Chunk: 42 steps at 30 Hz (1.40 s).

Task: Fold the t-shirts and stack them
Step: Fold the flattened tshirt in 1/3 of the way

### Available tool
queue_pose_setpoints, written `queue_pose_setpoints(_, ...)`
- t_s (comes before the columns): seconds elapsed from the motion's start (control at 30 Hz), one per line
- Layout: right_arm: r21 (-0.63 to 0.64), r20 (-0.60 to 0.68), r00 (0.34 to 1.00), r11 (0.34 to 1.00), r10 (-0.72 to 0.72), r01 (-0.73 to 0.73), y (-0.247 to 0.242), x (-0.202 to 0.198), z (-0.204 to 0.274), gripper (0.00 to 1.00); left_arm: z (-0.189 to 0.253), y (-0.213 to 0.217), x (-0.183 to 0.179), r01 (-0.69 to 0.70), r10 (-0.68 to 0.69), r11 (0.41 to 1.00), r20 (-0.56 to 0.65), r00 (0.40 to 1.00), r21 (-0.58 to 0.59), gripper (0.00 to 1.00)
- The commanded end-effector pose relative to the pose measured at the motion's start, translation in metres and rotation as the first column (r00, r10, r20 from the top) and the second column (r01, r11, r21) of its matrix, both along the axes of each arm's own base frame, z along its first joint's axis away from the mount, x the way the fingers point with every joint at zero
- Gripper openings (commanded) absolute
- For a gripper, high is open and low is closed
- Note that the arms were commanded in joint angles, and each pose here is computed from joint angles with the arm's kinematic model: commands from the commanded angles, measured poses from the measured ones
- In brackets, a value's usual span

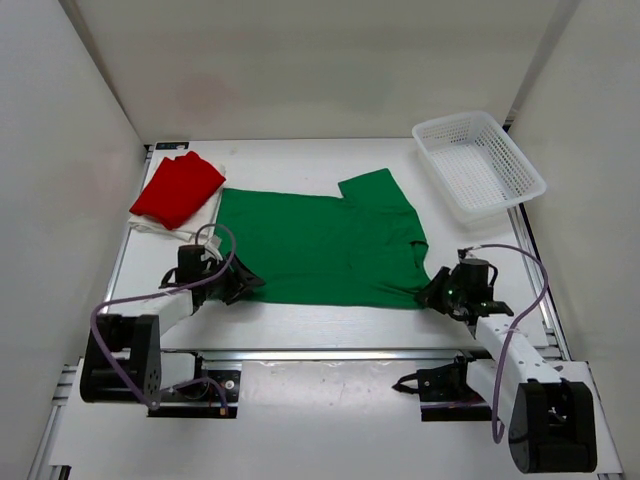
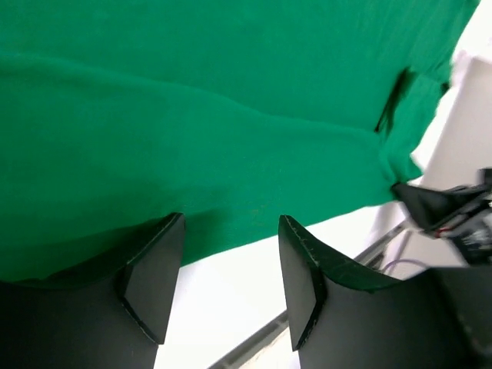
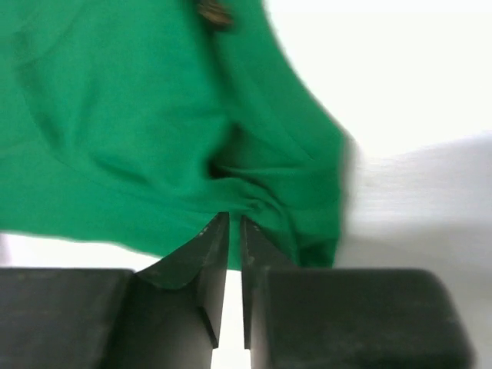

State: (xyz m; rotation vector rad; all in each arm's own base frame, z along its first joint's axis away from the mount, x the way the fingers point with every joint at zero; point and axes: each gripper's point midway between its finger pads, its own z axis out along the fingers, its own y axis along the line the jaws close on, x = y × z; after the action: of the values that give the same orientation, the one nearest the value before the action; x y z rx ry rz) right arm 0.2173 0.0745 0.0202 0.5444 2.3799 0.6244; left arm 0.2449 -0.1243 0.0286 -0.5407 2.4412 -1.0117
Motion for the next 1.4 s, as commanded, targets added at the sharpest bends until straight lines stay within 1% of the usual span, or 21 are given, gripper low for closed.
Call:
queue_pose_setpoints(0.0,-0.046,0.096,0.991,0.995,0.092,-0.088,0.017,0.018,0.040,0.11,0.004,-0.006,-0.023,0.063,-0.060,0.994,-0.036,0.998,0.084,0.64)
queue_pose_setpoints(0.07,-0.047,0.149,0.974,0.985,0.170,-0.165,0.040,0.029,0.065,0.13,0.024,-0.031,-0.016,0.132,-0.140,0.979,0.041,0.989,0.154,0.65)
queue_pose_setpoints(0.13,-0.046,0.148,0.951,0.963,0.271,-0.267,0.071,0.028,0.064,0.12,0.046,-0.056,-0.003,0.167,-0.193,0.967,0.126,0.973,0.195,0.63)
queue_pose_setpoints(0.17,-0.050,0.178,0.940,0.957,0.291,-0.287,0.079,0.033,0.067,0.09,0.043,-0.065,-0.003,0.191,-0.223,0.956,0.124,0.967,0.224,0.63)
queue_pose_setpoints(0.2,-0.029,0.158,0.927,0.940,0.340,-0.340,0.095,0.029,0.061,0.05,0.038,-0.070,0.000,0.201,-0.233,0.951,0.115,0.966,0.236,0.60)
queue_pose_setpoints(0.33,-0.047,0.151,0.893,0.905,0.424,-0.422,0.126,0.041,0.045,0.00,0.001,-0.066,0.003,0.193,-0.199,0.968,0.026,0.980,0.159,0.53)
queue_pose_setpoints(0.4,-0.067,0.090,0.891,0.895,0.446,-0.441,0.129,0.037,0.024,0.00,-0.018,-0.058,-0.010,0.195,-0.191,0.969,-0.045,0.981,0.151,0.53)
queue_pose_setpoints(0.47,-0.077,0.053,0.892,0.892,0.450,-0.445,0.127,0.032,0.012,0.00,-0.026,-0.052,-0.020,0.192,-0.186,0.972,-0.057,0.981,0.134,0.53)
queue_pose_setpoints(0.57,-0.062,-0.005,0.906,0.904,0.423,-0.423,0.114,0.008,-0.007,0.00,-0.043,-0.039,-0.048,0.190,-0.173,0.968,-0.110,0.979,0.162,0.54)
queue_pose_setpoints(0.63,-0.069,-0.096,0.910,0.909,0.404,-0.411,0.097,-0.024,-0.029,0.00,-0.048,-0.041,-0.069,0.213,-0.194,0.966,-0.132,0.972,0.150,0.54)
queue_pose_setpoints(0.7,-0.023,-0.088,0.910,0.913,0.405,-0.408,0.093,-0.036,-0.027,0.00,-0.059,-0.038,-0.101,0.231,-0.201,0.963,-0.198,0.959,0.141,0.54)
queue_pose_setpoints(0.73,0.000,-0.121,0.905,0.912,0.408,-0.411,0.090,-0.047,-0.031,0.01,-0.055,-0.042,-0.106,0.235,-0.209,0.964,-0.195,0.958,0.124,0.55)
queue_pose_setpoints(0.83,0.010,-0.073,0.900,0.903,0.429,-0.430,0.093,-0.045,-0.010,0.00,-0.044,-0.045,-0.114,0.237,-0.217,0.967,-0.188,0.958,0.092,0.56)
queue_pose_setpoints(0.9,0.026,-0.014,0.896,0.896,0.444,-0.444,0.096,-0.034,0.012,0.01,-0.018,-0.047,-0.090,0.218,-0.208,0.972,-0.111,0.972,0.087,0.58)
queue_pose_setpoints(1.0,0.035,0.138,0.878,0.884,0.458,-0.467,0.105,-0.007,0.058,0.05,0.032,-0.038,-0.027,0.142,-0.148,0.982,0.034,0.988,0.125,0.61)
queue_pose_setpoints(1.03,0.031,0.187,0.869,0.881,0.458,-0.472,0.107,0.004,0.073,0.06,0.056,-0.033,0.000,0.117,-0.135,0.982,0.112,0.984,0.151,0.61)
queue_pose_setpoints(1.1,0.003,0.270,0.840,0.872,0.470,-0.489,0.112,0.021,0.092,0.07,0.063,-0.014,0.036,0.047,-0.077,0.976,0.135,0.988,0.212,0.53)
queue_pose_setpoints(1.17,0.011,0.264,0.840,0.869,0.474,-0.494,0.115,0.029,0.087,0.05,0.079,0.000,0.073,-0.019,-0.028,0.972,0.194,0.981,0.235,0.42)
queue_pose_setpoints(1.23,0.023,0.266,0.828,0.855,0.494,-0.518,0.121,0.030,0.082,0.03,0.070,0.017,0.100,-0.082,0.033,0.960,0.183,0.983,0.267,0.36)
queue_pose_setpoints(1.27,0.029,0.273,0.825,0.853,0.496,-0.522,0.124,0.030,0.078,0.02,0.075,0.023,0.113,-0.106,0.050,0.955,0.203,0.978,0.277,0.36)
queue_pose_setpoints(1.37,0.046,0.298,0.811,0.841,0.504,-0.539,0.131,0.029,0.074,0.02,0.055,0.048,0.144,-0.170,0.119,0.927,0.168,0.979,0.334,0.36)
